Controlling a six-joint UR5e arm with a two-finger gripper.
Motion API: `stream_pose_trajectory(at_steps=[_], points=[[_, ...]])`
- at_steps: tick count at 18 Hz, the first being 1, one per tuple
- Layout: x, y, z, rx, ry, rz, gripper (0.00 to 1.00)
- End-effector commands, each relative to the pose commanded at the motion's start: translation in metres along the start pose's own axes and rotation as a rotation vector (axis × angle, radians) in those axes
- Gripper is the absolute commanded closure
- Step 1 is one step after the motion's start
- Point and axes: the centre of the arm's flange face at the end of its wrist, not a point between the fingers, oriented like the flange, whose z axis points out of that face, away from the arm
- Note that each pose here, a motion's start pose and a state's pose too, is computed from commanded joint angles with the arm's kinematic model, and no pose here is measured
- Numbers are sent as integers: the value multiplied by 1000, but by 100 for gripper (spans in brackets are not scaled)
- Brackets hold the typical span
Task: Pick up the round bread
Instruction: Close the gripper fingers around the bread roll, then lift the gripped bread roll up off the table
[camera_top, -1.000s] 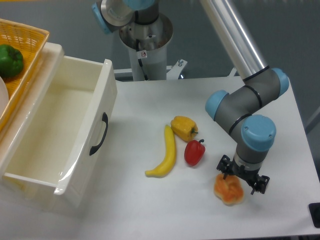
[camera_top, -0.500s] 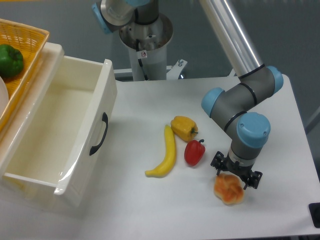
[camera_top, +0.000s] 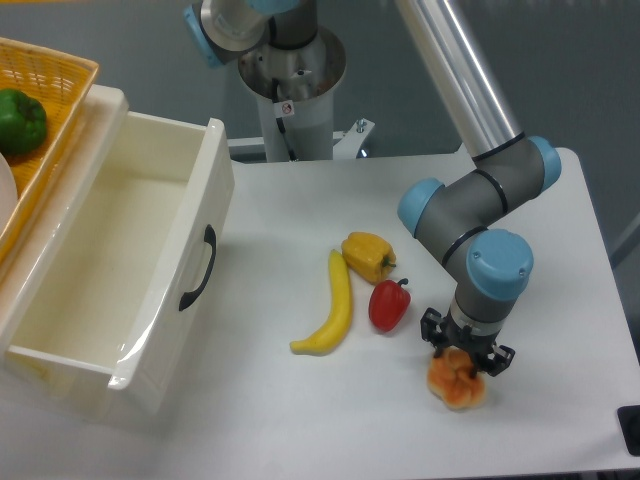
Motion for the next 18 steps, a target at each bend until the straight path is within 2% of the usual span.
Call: stream_pose_trajectory(at_steps=[1, 6, 11, 15, 18], points=[[-1, 0, -2, 1, -5, -3, 100], [-7, 1, -24, 10, -28, -29, 100], [-18, -5, -45, 1, -7, -30, 100], [-27, -10, -55, 14, -26, -29, 100], [-35, -3, -70, -1, 15, -32, 100]])
